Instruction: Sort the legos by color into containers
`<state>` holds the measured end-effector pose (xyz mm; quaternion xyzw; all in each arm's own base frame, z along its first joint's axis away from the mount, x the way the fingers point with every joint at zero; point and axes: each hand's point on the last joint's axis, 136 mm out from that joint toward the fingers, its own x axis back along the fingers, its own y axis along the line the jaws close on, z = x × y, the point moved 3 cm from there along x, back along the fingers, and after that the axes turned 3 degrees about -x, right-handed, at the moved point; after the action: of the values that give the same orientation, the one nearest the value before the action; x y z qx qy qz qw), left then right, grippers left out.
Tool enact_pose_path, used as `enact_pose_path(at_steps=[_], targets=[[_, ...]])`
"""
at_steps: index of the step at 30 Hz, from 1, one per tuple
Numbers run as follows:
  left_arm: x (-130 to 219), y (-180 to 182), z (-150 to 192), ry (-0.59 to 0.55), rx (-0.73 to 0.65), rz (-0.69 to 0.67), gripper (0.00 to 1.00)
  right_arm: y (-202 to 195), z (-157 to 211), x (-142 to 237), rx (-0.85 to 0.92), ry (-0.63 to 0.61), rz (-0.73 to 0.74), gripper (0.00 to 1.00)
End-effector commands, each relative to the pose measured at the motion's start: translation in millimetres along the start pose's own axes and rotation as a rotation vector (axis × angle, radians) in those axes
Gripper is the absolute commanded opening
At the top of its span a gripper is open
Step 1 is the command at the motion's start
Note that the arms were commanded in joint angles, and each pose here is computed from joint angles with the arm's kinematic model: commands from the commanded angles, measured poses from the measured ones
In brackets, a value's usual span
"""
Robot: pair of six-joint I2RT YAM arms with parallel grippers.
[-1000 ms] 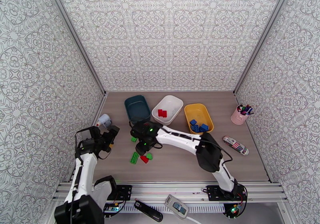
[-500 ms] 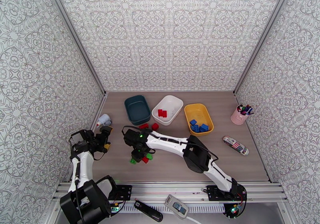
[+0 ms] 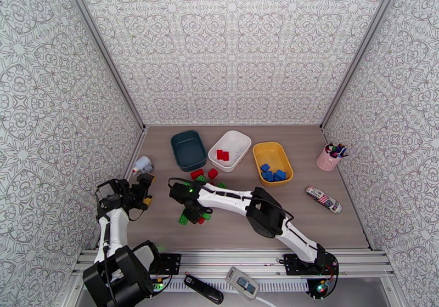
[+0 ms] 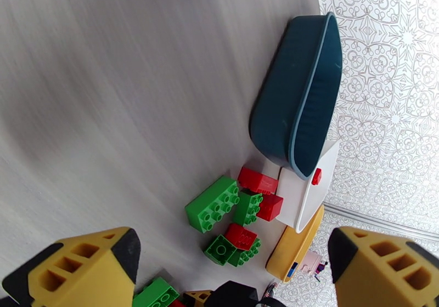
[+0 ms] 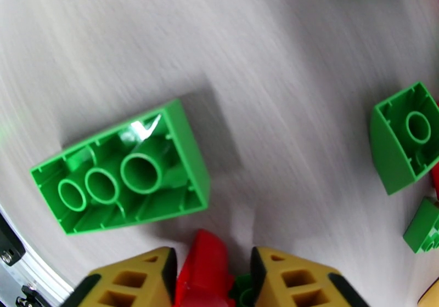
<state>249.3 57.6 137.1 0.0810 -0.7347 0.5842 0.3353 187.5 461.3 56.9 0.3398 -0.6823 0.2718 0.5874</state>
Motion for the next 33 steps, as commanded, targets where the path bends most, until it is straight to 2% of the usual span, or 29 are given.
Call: enact_pose_path(at_steps=[1,6,12,23,28,33], targets=[[0,0,1,0.008,-0.017,0.019,0.96,-2,1,1,-0.014,-0.011,0.028,0.34],[0,1,5,0.018,-0.014,0.026,0.96,-6,-7,19,-0.051,-0.075,0.003,0.30],[-11,-4,25,0.068,-0.058,0.027,0.96,-28,-18,48,-0.159,-0.164,-0.072,0.27],[-32,-40,84,0.152,-0.275,-0.003,0.96,-112,-20,85,-0.400,-0.274,-0.095,0.27],[-30,-48,95,0.154,-0.369,-0.057,0.96,-105,-16,86,-0.405,-0.253,-0.145,0.37],[-23,-42,87,0.134,-0.397,-0.116,0.96,-68,-1,73,-0.414,-0.175,-0.203,0.47]])
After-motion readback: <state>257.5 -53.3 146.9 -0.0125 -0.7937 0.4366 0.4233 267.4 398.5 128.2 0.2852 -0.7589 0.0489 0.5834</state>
